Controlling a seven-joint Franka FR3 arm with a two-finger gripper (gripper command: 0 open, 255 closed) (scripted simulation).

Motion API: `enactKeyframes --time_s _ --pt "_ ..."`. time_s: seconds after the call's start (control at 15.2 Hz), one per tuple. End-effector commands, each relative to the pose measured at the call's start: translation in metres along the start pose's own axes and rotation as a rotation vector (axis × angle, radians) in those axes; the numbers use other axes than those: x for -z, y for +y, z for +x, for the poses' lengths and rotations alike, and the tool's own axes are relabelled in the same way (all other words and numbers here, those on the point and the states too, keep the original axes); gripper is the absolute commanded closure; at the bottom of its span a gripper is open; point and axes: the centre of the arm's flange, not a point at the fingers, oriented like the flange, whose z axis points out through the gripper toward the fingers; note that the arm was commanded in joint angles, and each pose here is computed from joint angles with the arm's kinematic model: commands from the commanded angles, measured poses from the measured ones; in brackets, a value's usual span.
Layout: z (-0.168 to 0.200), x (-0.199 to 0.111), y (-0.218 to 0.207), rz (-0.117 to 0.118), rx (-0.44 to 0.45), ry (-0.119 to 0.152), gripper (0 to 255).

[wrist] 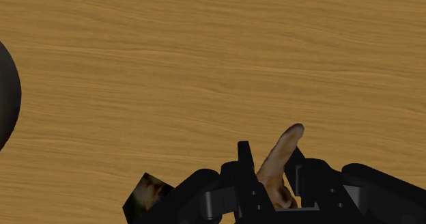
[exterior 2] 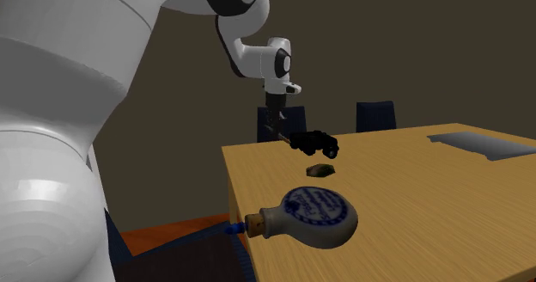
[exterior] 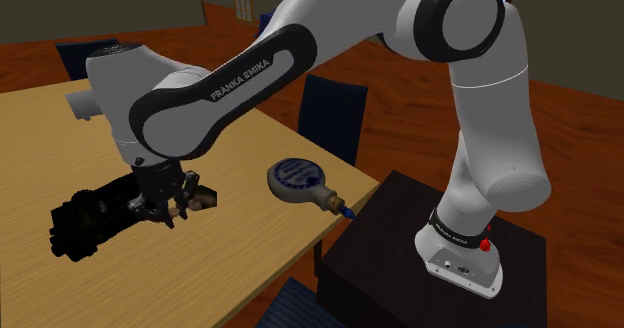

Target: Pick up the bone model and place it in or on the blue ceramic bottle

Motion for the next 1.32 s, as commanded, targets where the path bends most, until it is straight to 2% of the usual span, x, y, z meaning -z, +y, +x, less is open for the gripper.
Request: enactKeyframes --time_s 0.0,0.92,1.25 --pt "-0.001 0.010 -0.001 0.000 0.000 0.000 255" --pt "-0.003 0.083 -0.005 0.000 0.000 0.000 255" --pt "-0.021 0.085 0.059 0.000 0.000 0.000 255"
